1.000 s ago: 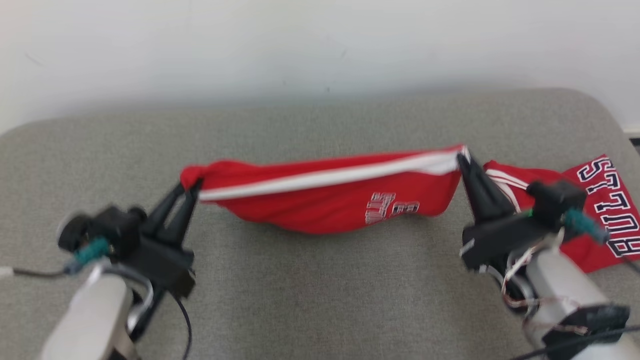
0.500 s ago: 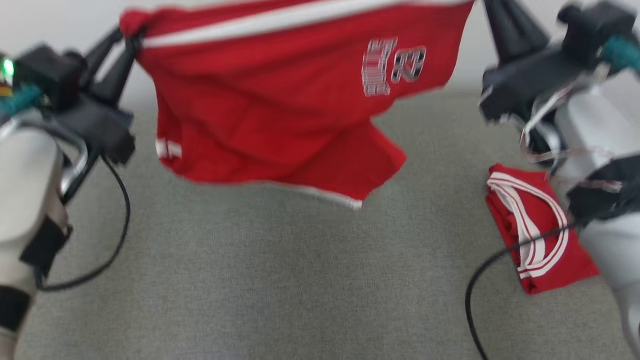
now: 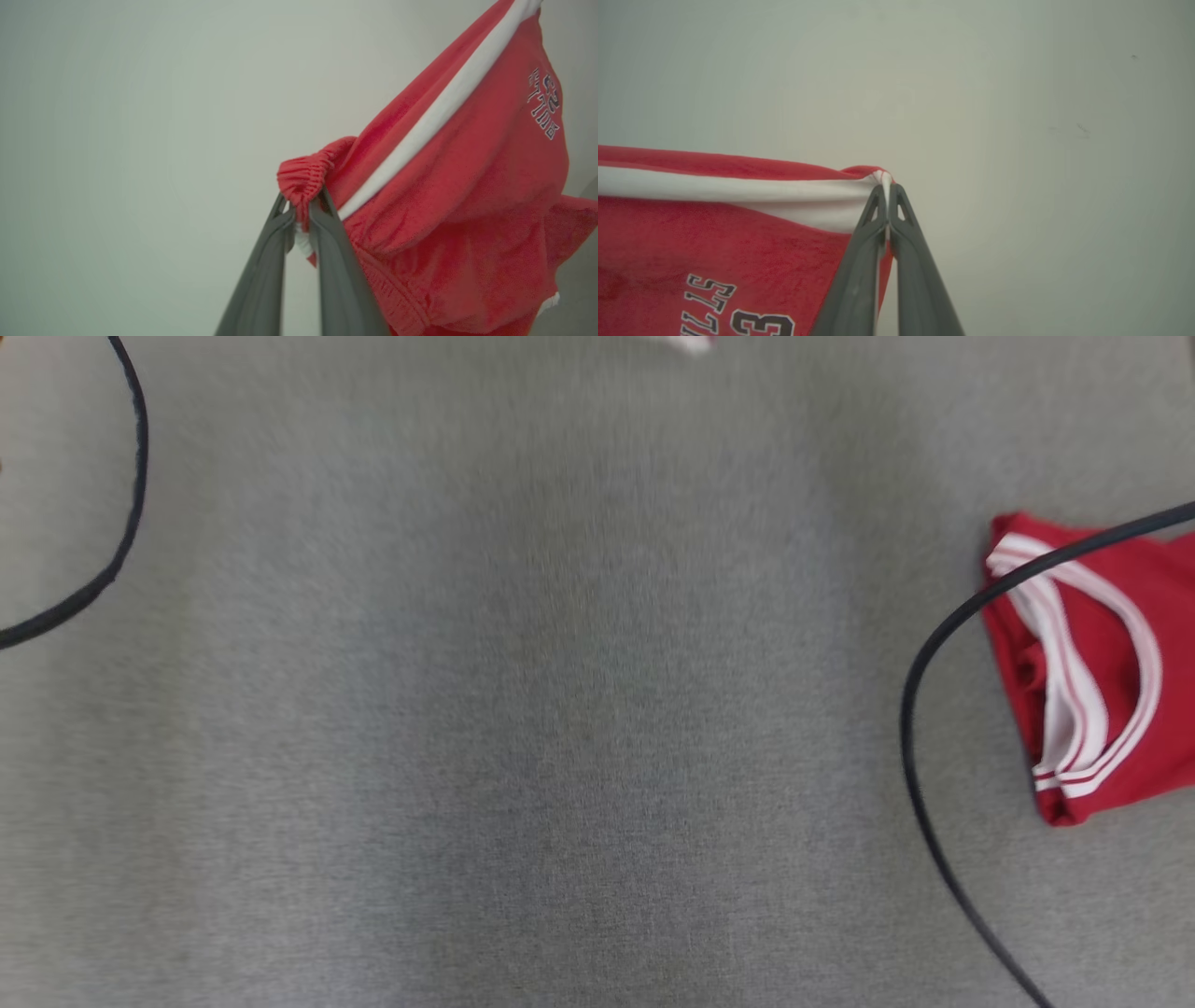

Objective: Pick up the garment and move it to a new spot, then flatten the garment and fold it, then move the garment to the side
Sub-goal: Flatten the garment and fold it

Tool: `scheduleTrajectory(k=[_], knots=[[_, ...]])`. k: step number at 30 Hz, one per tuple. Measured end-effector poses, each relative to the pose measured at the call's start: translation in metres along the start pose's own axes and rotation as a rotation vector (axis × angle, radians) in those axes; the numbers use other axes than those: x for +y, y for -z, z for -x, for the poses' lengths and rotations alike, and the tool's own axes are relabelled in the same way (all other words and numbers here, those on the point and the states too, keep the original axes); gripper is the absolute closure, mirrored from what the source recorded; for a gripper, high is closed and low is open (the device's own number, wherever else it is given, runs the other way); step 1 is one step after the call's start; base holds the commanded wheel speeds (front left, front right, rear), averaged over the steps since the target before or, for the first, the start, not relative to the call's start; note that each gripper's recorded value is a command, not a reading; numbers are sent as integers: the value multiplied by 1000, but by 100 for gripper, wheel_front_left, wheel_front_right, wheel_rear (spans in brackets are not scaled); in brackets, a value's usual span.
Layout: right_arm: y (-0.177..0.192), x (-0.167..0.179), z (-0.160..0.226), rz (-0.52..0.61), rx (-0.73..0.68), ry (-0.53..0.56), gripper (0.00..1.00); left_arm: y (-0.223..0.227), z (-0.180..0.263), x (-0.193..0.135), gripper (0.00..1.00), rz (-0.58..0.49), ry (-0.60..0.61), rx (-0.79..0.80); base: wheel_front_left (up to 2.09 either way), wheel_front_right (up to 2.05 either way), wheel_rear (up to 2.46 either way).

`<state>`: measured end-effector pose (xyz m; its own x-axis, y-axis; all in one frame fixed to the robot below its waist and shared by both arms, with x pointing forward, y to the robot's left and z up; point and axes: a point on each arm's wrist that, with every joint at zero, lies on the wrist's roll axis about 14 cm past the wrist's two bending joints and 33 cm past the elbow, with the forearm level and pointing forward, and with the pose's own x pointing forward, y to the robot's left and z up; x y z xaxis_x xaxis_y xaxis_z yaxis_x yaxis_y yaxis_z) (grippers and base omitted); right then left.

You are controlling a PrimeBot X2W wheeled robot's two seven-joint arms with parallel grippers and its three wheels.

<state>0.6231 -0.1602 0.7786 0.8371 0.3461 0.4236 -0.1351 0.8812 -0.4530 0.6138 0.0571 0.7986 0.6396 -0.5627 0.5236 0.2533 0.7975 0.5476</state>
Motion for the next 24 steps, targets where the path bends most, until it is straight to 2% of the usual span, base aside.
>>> scheduleTrajectory(k=[4, 5, 10, 13, 17, 23, 24], knots=[[72, 43, 12, -37, 106, -75, 100, 66, 16, -34, 100, 112, 27, 86, 0, 0, 0], [116, 68, 35, -68, 190, -121, 100, 104, 35, -58, 100, 192, 39, 157, 0, 0, 0], [183, 111, 104, -209, 350, -178, 100, 175, 95, -120, 100, 429, 32, 342, 0, 0, 0], [202, 126, 148, -289, 434, -182, 100, 194, 134, -153, 100, 560, 13, 449, 0, 0, 0], [206, 139, 196, -370, 510, -173, 100, 195, 176, -189, 100, 706, -3, 550, 0, 0, 0], [189, 165, 255, -508, 579, -169, 100, 180, 222, -203, 100, 814, -64, 637, 0, 0, 0], [189, 165, 255, -508, 579, -169, 100, 180, 222, -203, 100, 814, -64, 637, 0, 0, 0]])
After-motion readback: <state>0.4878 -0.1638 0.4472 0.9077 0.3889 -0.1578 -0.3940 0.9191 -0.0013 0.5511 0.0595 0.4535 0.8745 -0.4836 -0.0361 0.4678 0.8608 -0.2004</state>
